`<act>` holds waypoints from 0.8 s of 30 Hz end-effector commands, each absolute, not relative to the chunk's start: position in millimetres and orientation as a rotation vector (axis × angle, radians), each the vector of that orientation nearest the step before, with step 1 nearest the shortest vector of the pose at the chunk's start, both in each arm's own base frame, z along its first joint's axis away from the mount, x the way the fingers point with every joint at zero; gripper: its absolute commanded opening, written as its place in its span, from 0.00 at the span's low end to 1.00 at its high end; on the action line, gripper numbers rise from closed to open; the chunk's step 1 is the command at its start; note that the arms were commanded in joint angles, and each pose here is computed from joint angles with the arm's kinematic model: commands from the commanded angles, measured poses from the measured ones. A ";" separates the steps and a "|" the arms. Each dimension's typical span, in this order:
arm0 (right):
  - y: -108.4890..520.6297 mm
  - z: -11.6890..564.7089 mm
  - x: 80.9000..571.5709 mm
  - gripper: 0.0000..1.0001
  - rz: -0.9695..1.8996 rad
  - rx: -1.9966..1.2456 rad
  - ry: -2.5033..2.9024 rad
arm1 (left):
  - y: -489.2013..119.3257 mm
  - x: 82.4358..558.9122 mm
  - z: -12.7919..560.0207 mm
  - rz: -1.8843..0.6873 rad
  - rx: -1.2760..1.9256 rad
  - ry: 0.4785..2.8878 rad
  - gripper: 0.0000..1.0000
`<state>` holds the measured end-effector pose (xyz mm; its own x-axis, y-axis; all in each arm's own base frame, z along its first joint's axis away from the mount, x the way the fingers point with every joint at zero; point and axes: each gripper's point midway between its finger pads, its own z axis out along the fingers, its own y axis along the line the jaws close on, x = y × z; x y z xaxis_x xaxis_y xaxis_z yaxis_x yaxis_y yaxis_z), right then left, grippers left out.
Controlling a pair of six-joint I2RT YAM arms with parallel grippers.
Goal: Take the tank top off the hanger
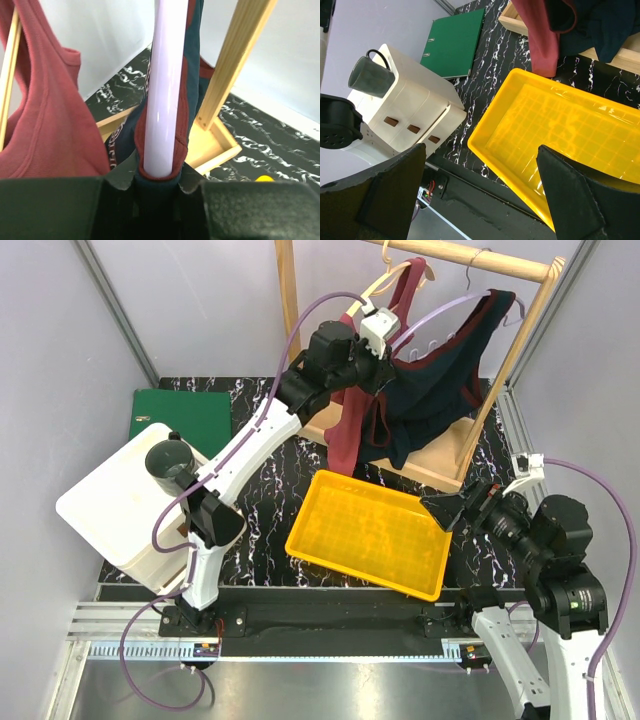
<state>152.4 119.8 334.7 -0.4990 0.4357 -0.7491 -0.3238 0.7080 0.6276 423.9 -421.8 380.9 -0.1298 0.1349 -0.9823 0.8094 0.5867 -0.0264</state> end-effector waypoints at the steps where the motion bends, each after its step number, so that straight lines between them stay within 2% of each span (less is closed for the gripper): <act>1: 121.8 352.6 143.5 1.00 0.943 0.056 1.832 | -401.6 388.2 506.6 -0.815 0.691 1.347 0.00; 12: 119.9 362.8 136.9 0.99 0.937 0.057 1.816 | -361.2 339.4 582.5 -0.874 0.615 1.241 0.00; 18: 119.1 367.9 133.1 1.00 0.936 0.059 1.807 | -357.0 327.6 590.0 -0.916 0.609 1.247 0.00; 24: 117.8 369.0 131.3 1.00 0.909 0.029 1.826 | -322.7 293.5 594.2 -0.907 0.590 1.291 0.00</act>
